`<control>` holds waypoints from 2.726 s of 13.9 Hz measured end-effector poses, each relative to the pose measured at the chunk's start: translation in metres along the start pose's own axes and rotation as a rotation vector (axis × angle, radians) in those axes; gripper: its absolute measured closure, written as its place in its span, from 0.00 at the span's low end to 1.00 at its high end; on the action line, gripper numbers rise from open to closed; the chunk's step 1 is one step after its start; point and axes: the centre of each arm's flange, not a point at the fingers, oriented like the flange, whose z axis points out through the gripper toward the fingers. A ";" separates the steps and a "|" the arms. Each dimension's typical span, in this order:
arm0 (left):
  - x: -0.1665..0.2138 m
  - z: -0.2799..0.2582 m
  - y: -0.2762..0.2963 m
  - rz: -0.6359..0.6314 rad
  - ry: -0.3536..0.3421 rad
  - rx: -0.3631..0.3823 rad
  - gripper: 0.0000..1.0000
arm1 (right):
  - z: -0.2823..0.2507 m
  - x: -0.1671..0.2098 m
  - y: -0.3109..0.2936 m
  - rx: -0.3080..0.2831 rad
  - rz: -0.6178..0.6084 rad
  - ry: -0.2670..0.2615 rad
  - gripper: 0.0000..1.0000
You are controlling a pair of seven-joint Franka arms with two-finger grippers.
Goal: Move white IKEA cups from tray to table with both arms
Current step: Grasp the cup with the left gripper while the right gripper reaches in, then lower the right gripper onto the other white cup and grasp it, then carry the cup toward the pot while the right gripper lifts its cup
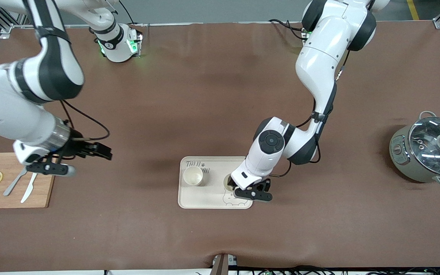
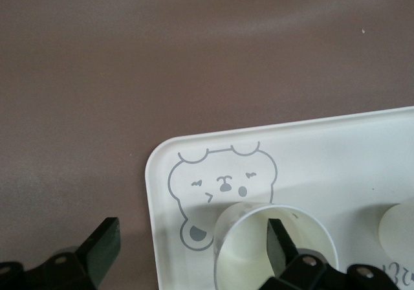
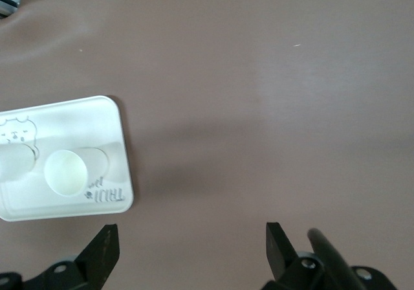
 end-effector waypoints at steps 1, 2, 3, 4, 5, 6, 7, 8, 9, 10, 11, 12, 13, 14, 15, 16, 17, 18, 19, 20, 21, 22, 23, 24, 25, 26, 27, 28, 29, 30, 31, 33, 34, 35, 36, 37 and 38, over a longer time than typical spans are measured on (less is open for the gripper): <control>0.000 0.000 0.000 -0.001 -0.001 0.000 0.00 | 0.015 -0.002 -0.017 0.003 0.017 0.006 0.00; -0.001 0.002 0.000 0.000 -0.003 0.001 0.00 | 0.031 -0.005 -0.035 0.005 0.032 0.008 0.00; -0.003 0.004 0.001 0.002 -0.006 0.002 0.00 | 0.047 -0.008 -0.051 0.007 0.045 0.009 0.00; -0.006 0.007 0.004 0.008 -0.012 0.004 0.00 | 0.061 -0.010 -0.064 0.011 0.061 0.016 0.00; -0.011 0.011 0.007 0.015 -0.020 0.007 0.00 | 0.076 -0.012 -0.076 0.017 0.079 0.025 0.00; -0.015 0.016 0.010 0.021 -0.029 0.009 0.00 | 0.091 -0.013 -0.088 0.023 0.098 0.036 0.00; -0.019 0.021 0.012 0.023 -0.038 0.012 0.00 | 0.107 -0.016 -0.101 0.031 0.114 0.047 0.00; -0.022 0.025 0.013 0.017 -0.044 0.014 0.06 | 0.123 -0.018 -0.113 0.033 0.123 0.048 0.00; -0.024 0.028 0.013 0.012 -0.049 0.016 0.07 | 0.139 -0.021 -0.122 0.032 0.125 0.044 0.00; -0.025 0.030 0.013 0.012 -0.052 0.018 0.14 | 0.153 -0.022 -0.129 0.032 0.125 0.044 0.00; -0.026 0.032 0.012 0.012 -0.055 0.019 0.23 | 0.164 -0.022 -0.133 0.034 0.124 0.048 0.00; -0.026 0.032 0.012 0.012 -0.055 0.020 0.37 | 0.174 -0.023 -0.136 0.036 0.121 0.052 0.00; -0.026 0.032 0.011 0.012 -0.055 0.021 0.47 | 0.183 -0.024 -0.138 0.035 0.118 0.051 0.00; -0.026 0.032 0.010 0.012 -0.054 0.023 0.58 | 0.192 -0.025 -0.140 0.033 0.115 0.049 0.00; -0.025 0.032 0.009 0.012 -0.053 0.024 0.67 | 0.199 -0.026 -0.141 0.032 0.113 0.048 0.00; -0.024 0.032 0.007 0.009 -0.052 0.026 0.76 | 0.206 -0.027 -0.142 0.030 0.110 0.047 0.00; -0.021 0.031 0.003 0.002 -0.047 0.029 0.88 | 0.211 -0.028 -0.143 0.031 0.109 0.048 0.00; -0.015 0.028 -0.005 -0.009 -0.039 0.033 0.96 | 0.216 -0.028 -0.144 0.032 0.109 0.051 0.00; -0.007 0.023 -0.018 -0.026 -0.031 0.036 0.96 | 0.221 -0.028 -0.144 0.034 0.108 0.055 0.00; 0.001 0.018 -0.033 -0.047 -0.027 0.042 0.96 | 0.226 -0.029 -0.145 0.036 0.109 0.058 0.00; 0.009 0.011 -0.048 -0.068 -0.030 0.050 0.96 | 0.232 -0.029 -0.145 0.037 0.114 0.061 0.00; 0.016 0.002 -0.064 -0.089 -0.045 0.063 0.96 | 0.237 -0.030 -0.146 0.036 0.118 0.061 0.00; 0.022 -0.011 -0.082 -0.108 -0.077 0.082 0.96 | 0.242 -0.031 -0.146 0.036 0.118 0.060 0.00; 0.028 -0.026 -0.100 -0.119 -0.115 0.101 0.96 | 0.245 -0.032 -0.147 0.034 0.117 0.058 0.00; 0.033 -0.045 -0.120 -0.123 -0.153 0.113 0.96 | 0.246 -0.033 -0.149 0.034 0.116 0.058 0.04; 0.038 -0.066 -0.141 -0.133 -0.181 0.113 0.96 | 0.246 -0.034 -0.151 0.036 0.112 0.058 0.05; 0.040 -0.086 -0.163 -0.144 -0.199 0.102 0.96 | 0.245 -0.035 -0.155 0.038 0.107 0.060 0.11; 0.038 -0.106 -0.186 -0.149 -0.211 0.088 0.96 | 0.243 -0.037 -0.159 0.041 0.102 0.063 0.22; 0.032 -0.126 -0.211 -0.145 -0.222 0.078 0.96 | 0.242 -0.039 -0.164 0.045 0.095 0.065 0.36; 0.020 -0.146 -0.235 -0.138 -0.237 0.073 0.96 | 0.241 -0.041 -0.169 0.047 0.088 0.066 0.46; 0.006 -0.164 -0.256 -0.129 -0.251 0.072 0.96 | 0.241 -0.044 -0.173 0.048 0.084 0.066 0.55; -0.030 -0.194 -0.289 -0.116 -0.264 0.078 0.96 | 0.240 -0.045 -0.176 0.049 0.078 0.068 0.77; -0.050 -0.203 -0.300 -0.113 -0.254 0.085 0.96 | 0.240 -0.045 -0.176 0.048 0.077 0.070 0.86; -0.071 -0.206 -0.309 -0.107 -0.239 0.094 0.96 | 0.239 -0.045 -0.176 0.048 0.076 0.071 0.97; -0.094 -0.203 -0.317 -0.102 -0.219 0.103 0.96 | 0.239 -0.044 -0.176 0.048 0.076 0.072 0.97; -0.117 -0.196 -0.323 -0.099 -0.196 0.102 0.96 | 0.239 -0.044 -0.176 0.048 0.076 0.072 0.97; -0.139 -0.185 -0.327 -0.102 -0.171 0.094 0.96 | 0.238 -0.043 -0.176 0.049 0.076 0.074 0.97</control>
